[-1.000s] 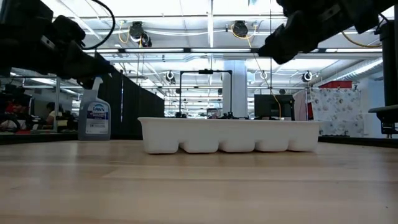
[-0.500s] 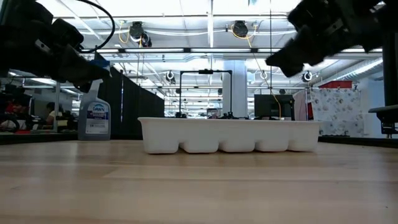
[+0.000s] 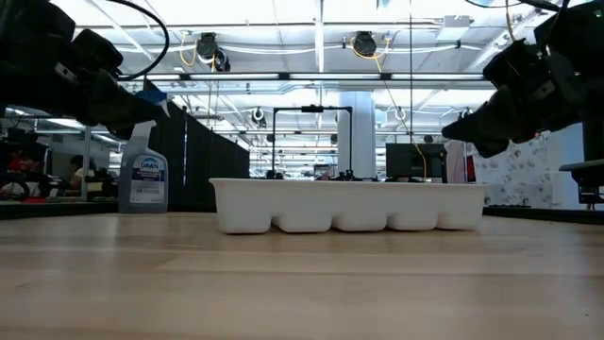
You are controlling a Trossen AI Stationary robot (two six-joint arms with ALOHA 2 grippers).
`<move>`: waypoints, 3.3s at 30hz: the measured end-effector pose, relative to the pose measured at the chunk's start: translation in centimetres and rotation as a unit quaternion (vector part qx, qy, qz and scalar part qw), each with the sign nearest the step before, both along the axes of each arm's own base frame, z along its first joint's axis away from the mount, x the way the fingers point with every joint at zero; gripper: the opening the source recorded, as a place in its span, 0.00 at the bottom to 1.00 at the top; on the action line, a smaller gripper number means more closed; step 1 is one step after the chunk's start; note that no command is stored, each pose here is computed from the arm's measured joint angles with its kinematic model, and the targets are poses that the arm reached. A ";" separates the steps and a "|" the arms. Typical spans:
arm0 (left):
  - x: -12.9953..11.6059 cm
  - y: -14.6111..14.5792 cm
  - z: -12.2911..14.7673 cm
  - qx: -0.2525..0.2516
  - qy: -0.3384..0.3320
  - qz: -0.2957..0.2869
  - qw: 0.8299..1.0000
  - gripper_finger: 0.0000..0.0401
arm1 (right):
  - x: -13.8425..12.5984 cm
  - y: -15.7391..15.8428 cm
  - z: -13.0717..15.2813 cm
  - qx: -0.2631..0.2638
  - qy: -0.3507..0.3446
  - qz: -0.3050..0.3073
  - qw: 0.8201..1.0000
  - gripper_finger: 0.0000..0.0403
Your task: Sort silverware
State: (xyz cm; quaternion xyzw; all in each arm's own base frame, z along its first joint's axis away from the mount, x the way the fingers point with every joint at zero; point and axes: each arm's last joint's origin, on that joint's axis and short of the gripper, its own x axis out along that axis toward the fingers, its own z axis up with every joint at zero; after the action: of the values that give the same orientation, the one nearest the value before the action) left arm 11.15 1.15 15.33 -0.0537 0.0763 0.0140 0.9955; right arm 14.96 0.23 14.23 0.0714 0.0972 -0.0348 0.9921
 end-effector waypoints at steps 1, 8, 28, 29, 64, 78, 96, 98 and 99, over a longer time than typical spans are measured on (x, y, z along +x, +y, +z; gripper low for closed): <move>0.0 0.0 -0.1 -0.001 0.004 0.005 1.000 0.00 | -0.2 0.0 -0.2 0.003 0.001 -0.007 1.000 0.00; -0.5 0.0 0.8 0.015 -0.045 0.006 0.999 0.00 | -0.7 0.0 0.4 -0.019 -0.011 -0.005 1.000 0.00; -1.7 -0.3 1.7 0.015 -0.062 -0.015 0.998 0.00 | -3.8 0.4 1.4 -0.031 -0.026 -0.026 0.999 0.00; -1.7 -0.3 1.7 0.015 -0.062 -0.015 0.998 0.00 | -3.9 0.6 1.3 -0.031 -0.023 -0.028 0.999 0.00; -1.7 -0.4 1.9 0.013 -0.065 -0.030 0.997 0.00 | -5.7 1.6 3.3 -0.060 -0.107 -0.025 0.992 0.00; -1.7 -0.4 1.9 0.013 -0.065 -0.030 0.997 0.00 | -5.5 1.8 3.0 -0.065 -0.120 -0.009 0.991 0.00; -1.7 -0.4 1.9 0.018 -0.065 -0.032 0.997 0.00 | -5.5 1.6 3.0 -0.108 -0.117 -0.016 0.987 0.00; -1.7 -0.4 1.9 0.018 -0.065 -0.033 0.997 0.00 | -5.5 1.4 3.0 -0.112 -0.116 -0.024 0.987 0.00; -1.7 -0.4 1.9 0.018 -0.066 -0.033 0.997 0.00 | -5.4 1.3 3.0 -0.114 -0.115 -0.031 0.986 0.00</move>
State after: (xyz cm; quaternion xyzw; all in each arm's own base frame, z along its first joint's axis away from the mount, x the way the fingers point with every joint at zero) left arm 9.41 0.73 17.22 -0.0340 0.0118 -0.0206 0.9991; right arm 9.52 1.53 17.28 -0.0358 -0.0245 -0.0676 0.9968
